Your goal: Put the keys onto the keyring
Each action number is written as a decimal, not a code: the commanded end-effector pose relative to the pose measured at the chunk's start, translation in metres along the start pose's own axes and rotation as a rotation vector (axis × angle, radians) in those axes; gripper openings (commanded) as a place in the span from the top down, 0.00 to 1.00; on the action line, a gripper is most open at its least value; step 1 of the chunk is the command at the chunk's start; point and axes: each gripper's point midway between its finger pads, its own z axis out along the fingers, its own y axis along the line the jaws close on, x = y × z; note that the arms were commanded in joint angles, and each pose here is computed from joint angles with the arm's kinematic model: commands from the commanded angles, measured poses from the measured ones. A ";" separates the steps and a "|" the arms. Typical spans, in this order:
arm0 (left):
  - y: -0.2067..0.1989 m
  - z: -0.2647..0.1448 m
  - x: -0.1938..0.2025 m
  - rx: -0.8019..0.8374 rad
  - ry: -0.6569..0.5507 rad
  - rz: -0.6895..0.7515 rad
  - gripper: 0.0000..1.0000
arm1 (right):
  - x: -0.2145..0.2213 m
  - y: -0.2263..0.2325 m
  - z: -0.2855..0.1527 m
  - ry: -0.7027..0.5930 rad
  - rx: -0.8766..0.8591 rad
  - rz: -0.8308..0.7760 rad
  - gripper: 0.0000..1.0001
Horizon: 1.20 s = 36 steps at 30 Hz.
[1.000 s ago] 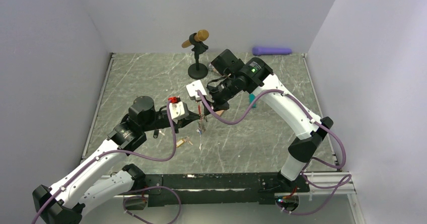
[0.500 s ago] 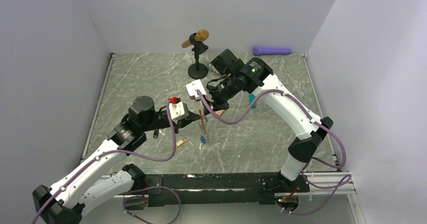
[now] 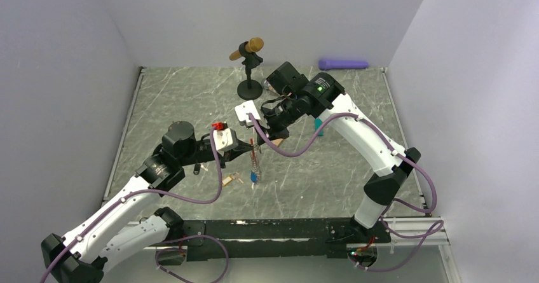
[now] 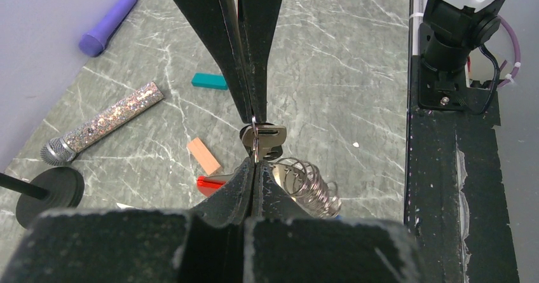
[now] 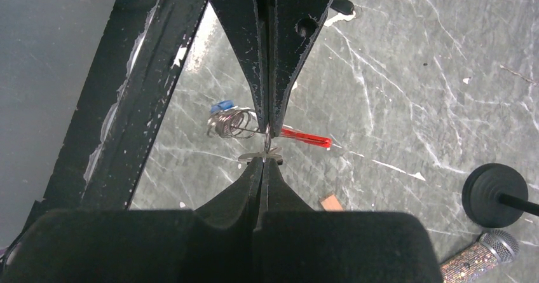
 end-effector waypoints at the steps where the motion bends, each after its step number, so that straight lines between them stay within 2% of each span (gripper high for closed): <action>1: 0.003 -0.001 -0.026 -0.004 -0.084 0.035 1.00 | -0.011 -0.002 -0.003 -0.033 0.012 -0.025 1.00; 23: 0.002 -0.002 -0.033 0.003 -0.138 0.032 1.00 | -0.014 0.005 0.002 -0.065 -0.039 -0.039 1.00; 36: 0.000 0.001 -0.025 0.038 -0.093 0.054 1.00 | -0.016 0.004 0.000 -0.068 -0.028 -0.039 1.00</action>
